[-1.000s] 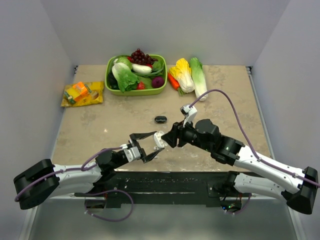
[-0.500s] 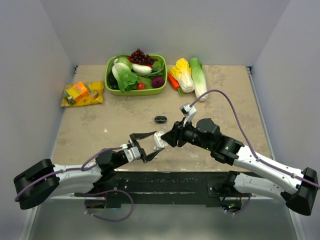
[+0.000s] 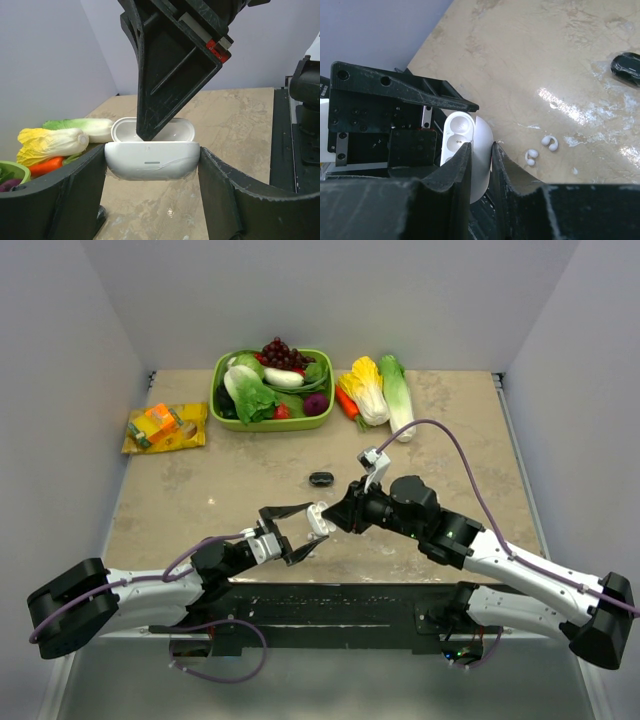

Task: Insert the wireless bluetooth earbuds into the charging case
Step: Adjust the charging case.

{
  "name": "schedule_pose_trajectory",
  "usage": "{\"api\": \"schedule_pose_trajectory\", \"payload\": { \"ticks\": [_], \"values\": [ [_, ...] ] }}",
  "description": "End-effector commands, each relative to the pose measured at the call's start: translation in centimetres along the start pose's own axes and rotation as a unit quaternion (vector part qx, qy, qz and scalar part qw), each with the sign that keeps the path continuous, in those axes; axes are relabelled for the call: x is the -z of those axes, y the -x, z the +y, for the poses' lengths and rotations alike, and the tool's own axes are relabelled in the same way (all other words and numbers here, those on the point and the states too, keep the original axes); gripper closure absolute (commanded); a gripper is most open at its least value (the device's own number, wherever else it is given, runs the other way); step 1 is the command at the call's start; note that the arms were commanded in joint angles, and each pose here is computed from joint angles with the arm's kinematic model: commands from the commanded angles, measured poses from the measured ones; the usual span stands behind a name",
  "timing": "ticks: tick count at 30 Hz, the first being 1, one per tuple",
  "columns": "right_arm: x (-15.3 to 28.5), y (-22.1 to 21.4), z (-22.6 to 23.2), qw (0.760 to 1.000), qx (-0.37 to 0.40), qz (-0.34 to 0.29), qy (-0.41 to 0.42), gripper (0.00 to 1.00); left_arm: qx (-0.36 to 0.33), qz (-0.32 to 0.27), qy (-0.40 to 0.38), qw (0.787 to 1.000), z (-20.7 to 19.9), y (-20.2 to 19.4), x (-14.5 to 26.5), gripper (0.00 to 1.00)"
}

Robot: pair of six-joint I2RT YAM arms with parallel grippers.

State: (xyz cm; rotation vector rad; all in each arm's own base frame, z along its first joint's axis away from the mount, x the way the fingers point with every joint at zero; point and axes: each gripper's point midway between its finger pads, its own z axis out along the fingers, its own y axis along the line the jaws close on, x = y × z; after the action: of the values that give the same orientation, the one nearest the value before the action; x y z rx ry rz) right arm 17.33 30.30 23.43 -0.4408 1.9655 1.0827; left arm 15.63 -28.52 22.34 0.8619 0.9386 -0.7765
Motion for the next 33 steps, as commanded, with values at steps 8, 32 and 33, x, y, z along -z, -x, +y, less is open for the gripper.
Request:
{"api": "schedule_pose_trajectory", "payload": {
  "ticks": [8,32,33],
  "values": [
    [1.4,2.7,-0.2,0.997,0.065,-0.027,-0.025,1.00,0.005,-0.085,0.029,0.996,1.3,4.6,-0.8,0.98],
    [3.0,3.7,0.2,0.990,0.137,-0.013,-0.024,1.00,0.053,-0.018,0.053,0.997,2.2,2.0,-3.1,0.00],
    [3.0,3.7,0.1,0.990,0.140,-0.012,-0.024,1.00,0.059,-0.017,0.060,0.996,2.4,1.9,-3.1,0.00]
  ]
}}
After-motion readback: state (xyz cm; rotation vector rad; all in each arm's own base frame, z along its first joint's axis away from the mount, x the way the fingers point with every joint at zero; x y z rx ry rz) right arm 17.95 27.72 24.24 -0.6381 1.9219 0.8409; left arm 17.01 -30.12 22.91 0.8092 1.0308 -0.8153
